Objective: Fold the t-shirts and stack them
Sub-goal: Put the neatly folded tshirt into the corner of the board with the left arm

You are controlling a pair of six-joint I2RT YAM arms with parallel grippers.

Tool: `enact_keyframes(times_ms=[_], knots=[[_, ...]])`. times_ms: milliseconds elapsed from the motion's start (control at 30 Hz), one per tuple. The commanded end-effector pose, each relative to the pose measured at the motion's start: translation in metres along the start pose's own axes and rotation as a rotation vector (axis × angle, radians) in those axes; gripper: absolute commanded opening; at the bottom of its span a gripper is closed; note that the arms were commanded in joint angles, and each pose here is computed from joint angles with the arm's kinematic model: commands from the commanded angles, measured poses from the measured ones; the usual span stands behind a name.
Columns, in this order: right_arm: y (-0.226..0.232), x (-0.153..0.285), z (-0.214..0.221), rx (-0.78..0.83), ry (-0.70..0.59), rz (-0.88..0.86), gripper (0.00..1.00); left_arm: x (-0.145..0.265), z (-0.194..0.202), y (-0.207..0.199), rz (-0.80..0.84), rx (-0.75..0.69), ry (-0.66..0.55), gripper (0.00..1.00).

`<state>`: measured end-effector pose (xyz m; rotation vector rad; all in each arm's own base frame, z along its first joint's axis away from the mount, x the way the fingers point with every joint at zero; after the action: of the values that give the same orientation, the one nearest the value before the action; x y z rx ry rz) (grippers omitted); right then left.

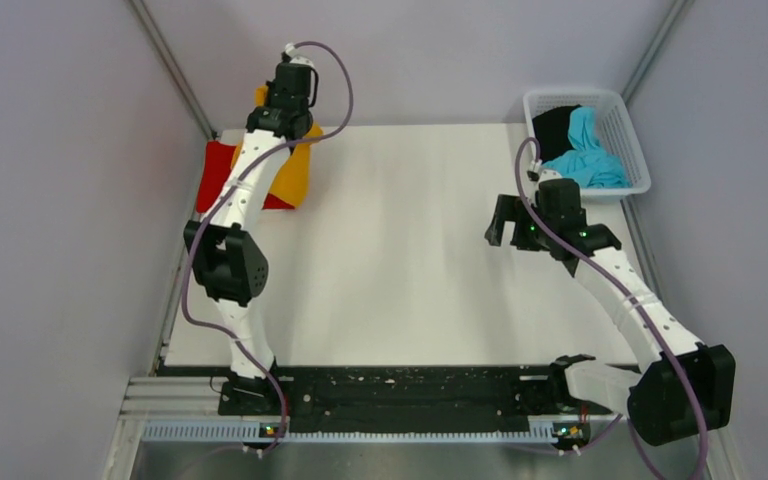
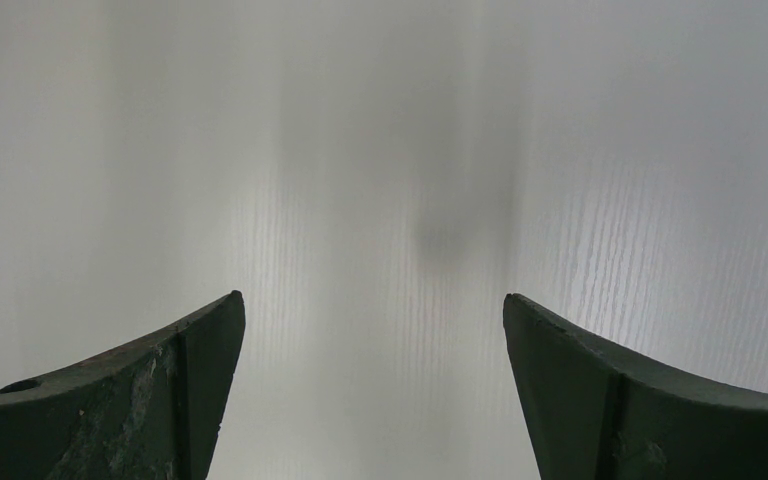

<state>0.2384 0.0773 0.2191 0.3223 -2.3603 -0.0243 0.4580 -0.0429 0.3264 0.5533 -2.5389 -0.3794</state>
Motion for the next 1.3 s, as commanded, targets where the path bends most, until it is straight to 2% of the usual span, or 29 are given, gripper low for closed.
enact_keyframes(times_ms=[0, 400, 633, 967, 1000, 1033, 1100, 1167, 1200, 1233, 1267], knots=[[-0.004, -0.002, -0.004, 0.002, -0.02, 0.021, 0.99, 0.02, -0.037, 0.03, -0.018, 0.115, -0.137, 0.0], [-0.006, -0.009, -0.003, 0.004, 0.006, 0.038, 0.99, -0.055, -0.007, 0.047, 0.037, 0.16, -0.045, 0.0], [-0.008, -0.011, -0.003, 0.007, 0.011, 0.052, 0.99, -0.108, 0.019, 0.065, 0.076, 0.263, 0.023, 0.0], [-0.009, -0.013, -0.004, 0.005, 0.019, 0.07, 0.99, -0.155, 0.05, 0.082, 0.028, 0.317, 0.094, 0.0], [-0.009, -0.013, -0.003, 0.005, 0.023, 0.071, 0.99, -0.158, 0.052, 0.084, 0.023, 0.325, 0.099, 0.02], [-0.009, -0.013, -0.004, 0.006, 0.024, 0.074, 0.99, -0.16, 0.055, 0.086, 0.014, 0.331, 0.105, 0.14], [-0.009, -0.014, -0.004, 0.006, 0.032, 0.075, 0.99, -0.163, 0.059, 0.09, -0.033, 0.339, 0.116, 0.51], [-0.012, -0.014, -0.004, 0.003, 0.039, 0.102, 0.99, -0.161, 0.058, 0.094, -0.067, 0.343, 0.117, 0.75], [-0.013, -0.014, -0.005, 0.0, 0.04, 0.111, 0.99, -0.16, 0.057, 0.096, -0.08, 0.348, 0.114, 0.91], [-0.012, -0.014, -0.005, -0.003, 0.038, 0.114, 0.99, -0.157, 0.055, 0.098, -0.091, 0.354, 0.109, 0.98], [-0.013, -0.013, -0.006, -0.006, 0.034, 0.117, 0.99, -0.154, 0.053, 0.1, -0.097, 0.366, 0.106, 0.99]])
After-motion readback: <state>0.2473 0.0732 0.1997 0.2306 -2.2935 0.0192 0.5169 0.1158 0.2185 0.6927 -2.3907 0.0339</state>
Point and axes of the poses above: each gripper's point midway between its finger pads, its own x axis back along the fingers, its own y axis along the line the jaws close on, z = x × y, the point moved 9 cm from there along x, back along the fingers, and after that the axes turned 13 degrees about x, right-handed, at the moved point
